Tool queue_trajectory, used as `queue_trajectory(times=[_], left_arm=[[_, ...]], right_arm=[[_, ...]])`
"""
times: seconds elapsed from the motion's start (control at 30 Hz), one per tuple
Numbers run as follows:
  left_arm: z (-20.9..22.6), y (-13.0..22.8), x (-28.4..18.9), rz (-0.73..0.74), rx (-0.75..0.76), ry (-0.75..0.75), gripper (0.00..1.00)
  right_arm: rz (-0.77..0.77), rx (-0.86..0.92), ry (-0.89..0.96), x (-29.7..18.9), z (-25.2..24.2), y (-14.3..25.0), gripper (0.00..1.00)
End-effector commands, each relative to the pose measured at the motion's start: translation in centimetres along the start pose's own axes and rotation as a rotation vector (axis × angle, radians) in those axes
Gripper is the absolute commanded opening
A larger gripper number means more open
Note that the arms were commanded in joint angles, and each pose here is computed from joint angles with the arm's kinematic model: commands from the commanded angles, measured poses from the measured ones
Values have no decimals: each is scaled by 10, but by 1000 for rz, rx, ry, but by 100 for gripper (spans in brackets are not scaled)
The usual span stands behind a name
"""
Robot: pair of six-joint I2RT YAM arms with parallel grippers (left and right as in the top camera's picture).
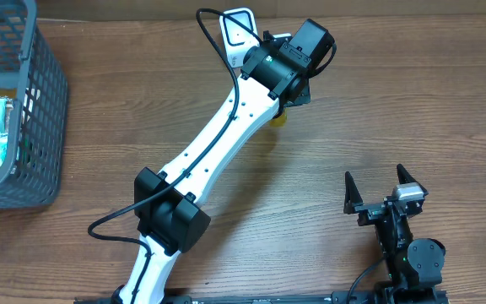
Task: Scan the item barcode
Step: 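Lift the yellow bottle out of the basket toward the scanner, then lower the yellow bottle upright onto the table before the scanner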
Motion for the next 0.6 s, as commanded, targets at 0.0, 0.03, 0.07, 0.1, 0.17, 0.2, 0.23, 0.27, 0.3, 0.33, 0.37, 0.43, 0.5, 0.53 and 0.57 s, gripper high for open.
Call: queue_trajectory(times=[0.0, 0.03, 0.07, 0.1, 0.17, 0.2, 0.23, 0.27, 0.3, 0.33, 0.37, 0.43, 0.5, 0.53, 0.57], left_arm=[[-6, 0, -2, -3, -20, 22, 5], [-7, 1, -2, 3, -20, 30, 5], [-8, 2, -2, 12, -23, 40, 5], [-9, 3, -2, 21, -23, 50, 5], [-10, 5, -2, 27, -48, 46, 10], [-11, 6, -3, 28, -67, 46, 10], [-11, 6, -3, 29, -90, 47, 10], [-12, 7, -3, 30, -113, 48, 9], [-13, 8, -3, 32, -131, 48, 9], [-15, 8, -4, 32, -143, 50, 8], [-16, 10, -4, 31, -149, 51, 8], [-19, 11, -5, 27, -163, 48, 8], [-23, 14, -6, 19, -173, 42, 8], [-24, 15, -7, 14, -180, 37, 9], [-26, 16, -8, 10, -178, 35, 9]], right_arm=[[7, 0, 1, 1, -1, 4, 100], [7, 0, 1, 1, -1, 4, 100], [7, 0, 1, 1, -1, 4, 100], [7, 0, 1, 1, -1, 4, 100], [7, 0, 1, 1, -1, 4, 100], [7, 0, 1, 1, -1, 4, 100], [7, 0, 1, 1, -1, 4, 100], [7, 0, 1, 1, -1, 4, 100], [7, 0, 1, 1, -1, 4, 100], [7, 0, 1, 1, -1, 4, 100], [7, 0, 1, 1, -1, 4, 100], [7, 0, 1, 1, -1, 4, 100], [7, 0, 1, 1, -1, 4, 100], [7, 0, 1, 1, -1, 4, 100], [7, 0, 1, 1, -1, 4, 100]])
Point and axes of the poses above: each gripper's point midway between its finger pads, its own x axis out along the fingers, its own z axis along the line the jaws close on, y = z × x, the point moved 4 cm from there along -x, back along the fingers, and after that the axes turned 10 degrees about x, right-handed, at the moved point
